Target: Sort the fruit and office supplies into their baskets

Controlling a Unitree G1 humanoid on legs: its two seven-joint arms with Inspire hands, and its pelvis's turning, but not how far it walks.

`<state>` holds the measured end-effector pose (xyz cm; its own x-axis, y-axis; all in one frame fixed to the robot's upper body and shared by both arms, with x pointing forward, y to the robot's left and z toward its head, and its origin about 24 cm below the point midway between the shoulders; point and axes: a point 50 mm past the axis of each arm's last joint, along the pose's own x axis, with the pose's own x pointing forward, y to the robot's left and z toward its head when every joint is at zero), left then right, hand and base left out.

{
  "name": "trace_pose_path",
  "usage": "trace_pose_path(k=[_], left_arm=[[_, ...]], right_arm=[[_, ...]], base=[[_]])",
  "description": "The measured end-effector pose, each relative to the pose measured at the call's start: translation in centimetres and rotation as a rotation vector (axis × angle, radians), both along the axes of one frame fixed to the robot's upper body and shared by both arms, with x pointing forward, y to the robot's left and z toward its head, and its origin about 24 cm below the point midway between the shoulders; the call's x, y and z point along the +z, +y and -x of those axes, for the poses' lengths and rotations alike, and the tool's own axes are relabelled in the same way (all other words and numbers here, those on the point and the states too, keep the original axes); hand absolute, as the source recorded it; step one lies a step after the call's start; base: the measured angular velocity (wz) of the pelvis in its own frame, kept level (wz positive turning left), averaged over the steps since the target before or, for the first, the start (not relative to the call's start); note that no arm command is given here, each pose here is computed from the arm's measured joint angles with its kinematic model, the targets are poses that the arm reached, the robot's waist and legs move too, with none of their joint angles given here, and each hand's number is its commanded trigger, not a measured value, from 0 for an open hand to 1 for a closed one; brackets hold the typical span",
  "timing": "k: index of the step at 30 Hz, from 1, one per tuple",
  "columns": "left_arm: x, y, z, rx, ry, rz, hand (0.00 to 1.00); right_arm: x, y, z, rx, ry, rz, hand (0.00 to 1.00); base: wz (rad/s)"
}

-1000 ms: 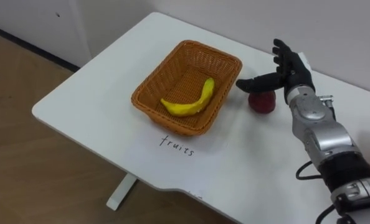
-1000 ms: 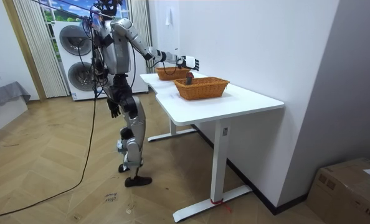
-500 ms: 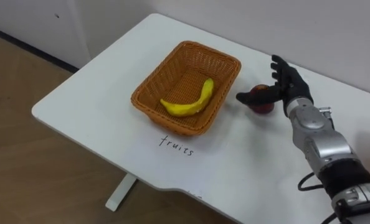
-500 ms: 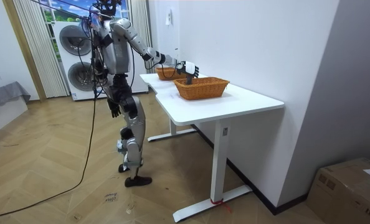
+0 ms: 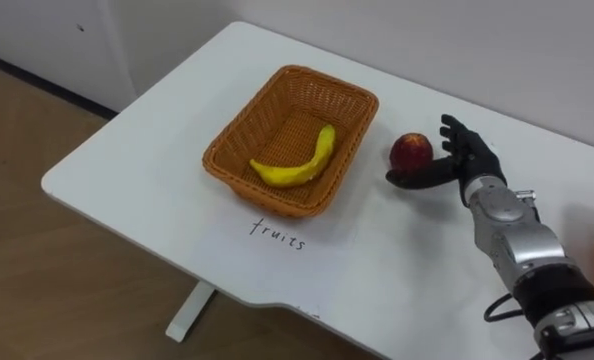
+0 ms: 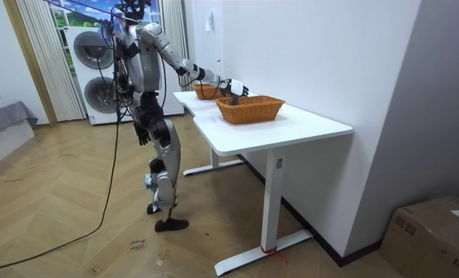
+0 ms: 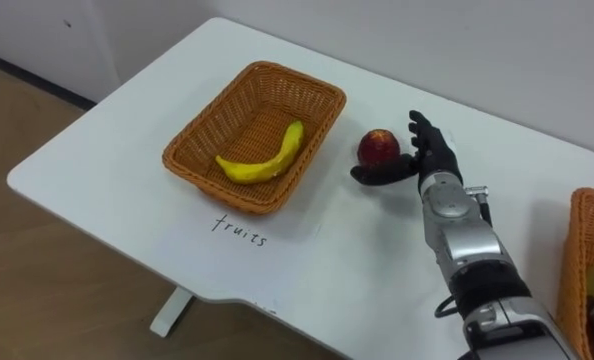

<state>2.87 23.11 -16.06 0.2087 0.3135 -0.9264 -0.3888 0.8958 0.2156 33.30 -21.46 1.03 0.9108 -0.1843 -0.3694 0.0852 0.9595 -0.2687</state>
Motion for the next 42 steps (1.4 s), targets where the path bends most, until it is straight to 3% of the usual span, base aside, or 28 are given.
trace_pose_path(k=[14, 42], left_arm=[[0.0, 0.0, 0.5, -0.013, 0.001, 0.030, 0.00], [0.0, 0.2, 1.2, -0.013, 0.016, 0.041, 0.00]], right_arm=[[-0.1, -0.3, 0.1, 0.020, 0.011, 0.076, 0.00], [-0.5, -1.2, 0.3, -0.005, 0.033, 0.086, 0.00]], base=[[0.00], [0.02]])
